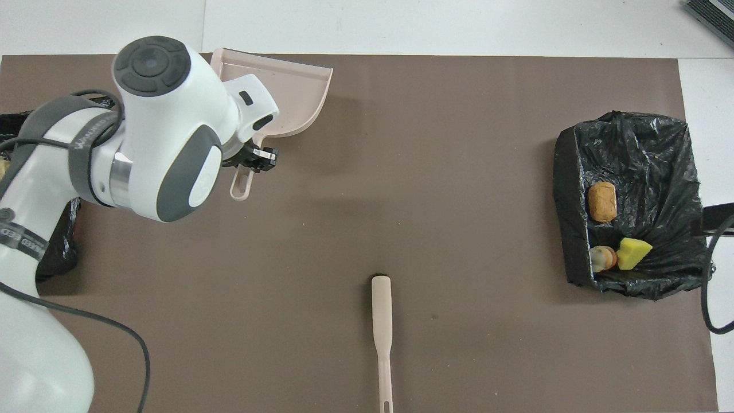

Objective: Sweep and dump trash in bin
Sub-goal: 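Bring the empty dustpan back and lower it onto the table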

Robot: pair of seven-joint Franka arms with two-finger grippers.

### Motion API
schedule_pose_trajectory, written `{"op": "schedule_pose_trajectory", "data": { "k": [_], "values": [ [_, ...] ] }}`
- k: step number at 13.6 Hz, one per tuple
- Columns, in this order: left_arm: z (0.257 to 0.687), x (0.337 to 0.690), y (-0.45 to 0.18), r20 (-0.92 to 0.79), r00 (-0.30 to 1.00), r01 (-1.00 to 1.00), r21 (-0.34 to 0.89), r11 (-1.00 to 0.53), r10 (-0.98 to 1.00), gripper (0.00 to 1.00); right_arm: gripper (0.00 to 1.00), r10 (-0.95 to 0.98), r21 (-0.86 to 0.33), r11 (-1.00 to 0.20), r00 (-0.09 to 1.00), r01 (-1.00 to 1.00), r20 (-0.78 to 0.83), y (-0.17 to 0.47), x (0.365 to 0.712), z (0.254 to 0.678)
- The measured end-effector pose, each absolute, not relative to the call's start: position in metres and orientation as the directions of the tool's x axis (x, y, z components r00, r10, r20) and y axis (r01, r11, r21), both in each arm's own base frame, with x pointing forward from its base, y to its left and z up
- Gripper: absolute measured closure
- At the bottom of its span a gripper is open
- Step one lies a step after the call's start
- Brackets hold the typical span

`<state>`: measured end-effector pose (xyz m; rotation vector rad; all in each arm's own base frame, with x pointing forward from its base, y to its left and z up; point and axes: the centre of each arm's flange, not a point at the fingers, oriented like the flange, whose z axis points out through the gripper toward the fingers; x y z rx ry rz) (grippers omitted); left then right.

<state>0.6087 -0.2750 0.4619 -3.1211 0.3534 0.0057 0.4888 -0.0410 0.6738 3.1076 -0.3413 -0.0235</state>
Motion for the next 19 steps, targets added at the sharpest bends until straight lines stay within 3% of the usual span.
{"op": "schedule_pose_trajectory", "data": {
  "k": [5, 19],
  "values": [
    [0.442, 0.584, -0.342, -0.007, 0.991, -0.134, 0.029, -0.991, -0.134, 0.68, 0.00, -0.199, 0.018, -0.980, 0.980, -0.199, -0.012, -0.032, 0.489, 0.674],
    [0.407, 0.561, -0.423, -0.031, 0.995, -0.087, 0.061, -0.994, -0.089, 0.68, 0.00, -0.199, 0.018, -0.980, 0.980, -0.199, -0.012, -0.032, 0.489, 0.674]
  ]
}}
